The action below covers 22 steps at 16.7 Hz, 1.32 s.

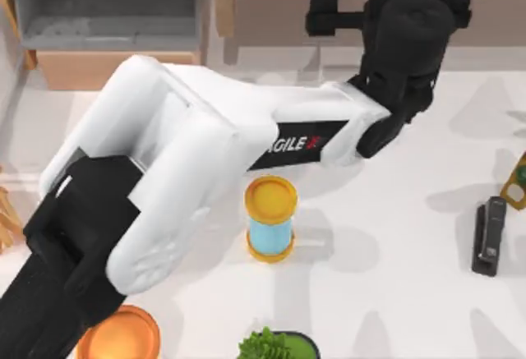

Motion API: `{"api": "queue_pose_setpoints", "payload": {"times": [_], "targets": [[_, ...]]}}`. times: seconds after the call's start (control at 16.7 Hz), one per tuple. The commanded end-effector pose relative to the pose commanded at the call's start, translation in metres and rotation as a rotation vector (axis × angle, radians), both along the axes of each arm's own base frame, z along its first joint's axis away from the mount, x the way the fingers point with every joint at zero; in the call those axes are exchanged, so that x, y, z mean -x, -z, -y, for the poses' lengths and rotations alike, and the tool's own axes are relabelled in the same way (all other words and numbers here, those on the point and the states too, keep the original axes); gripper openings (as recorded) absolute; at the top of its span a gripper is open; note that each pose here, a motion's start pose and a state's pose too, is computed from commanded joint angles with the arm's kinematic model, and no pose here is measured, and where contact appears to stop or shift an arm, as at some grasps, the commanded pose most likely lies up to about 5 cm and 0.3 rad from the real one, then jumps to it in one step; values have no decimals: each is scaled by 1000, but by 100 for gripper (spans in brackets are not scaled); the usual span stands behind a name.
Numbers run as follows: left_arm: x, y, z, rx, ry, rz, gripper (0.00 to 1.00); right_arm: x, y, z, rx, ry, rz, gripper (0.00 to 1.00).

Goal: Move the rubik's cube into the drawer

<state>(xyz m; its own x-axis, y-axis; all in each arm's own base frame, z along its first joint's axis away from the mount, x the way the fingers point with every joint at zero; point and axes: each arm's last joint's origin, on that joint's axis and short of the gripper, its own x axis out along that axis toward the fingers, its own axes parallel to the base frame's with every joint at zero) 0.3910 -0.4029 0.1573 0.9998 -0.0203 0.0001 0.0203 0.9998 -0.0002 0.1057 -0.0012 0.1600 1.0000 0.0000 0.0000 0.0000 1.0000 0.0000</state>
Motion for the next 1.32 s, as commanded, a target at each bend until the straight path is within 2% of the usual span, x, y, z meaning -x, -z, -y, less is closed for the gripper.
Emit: {"api": "queue_pose_setpoints", "payload": {"times": [0.36,0.66,1.32], "targets": [[-37,-1,0,1,0,1,100,0,0,0,0,0,0,100],[-41,0,-1,0,0,0,100,0,0,0,0,0,0,100],[-41,0,-1,0,0,0,17,0,0,0,0,0,0,100]]}}
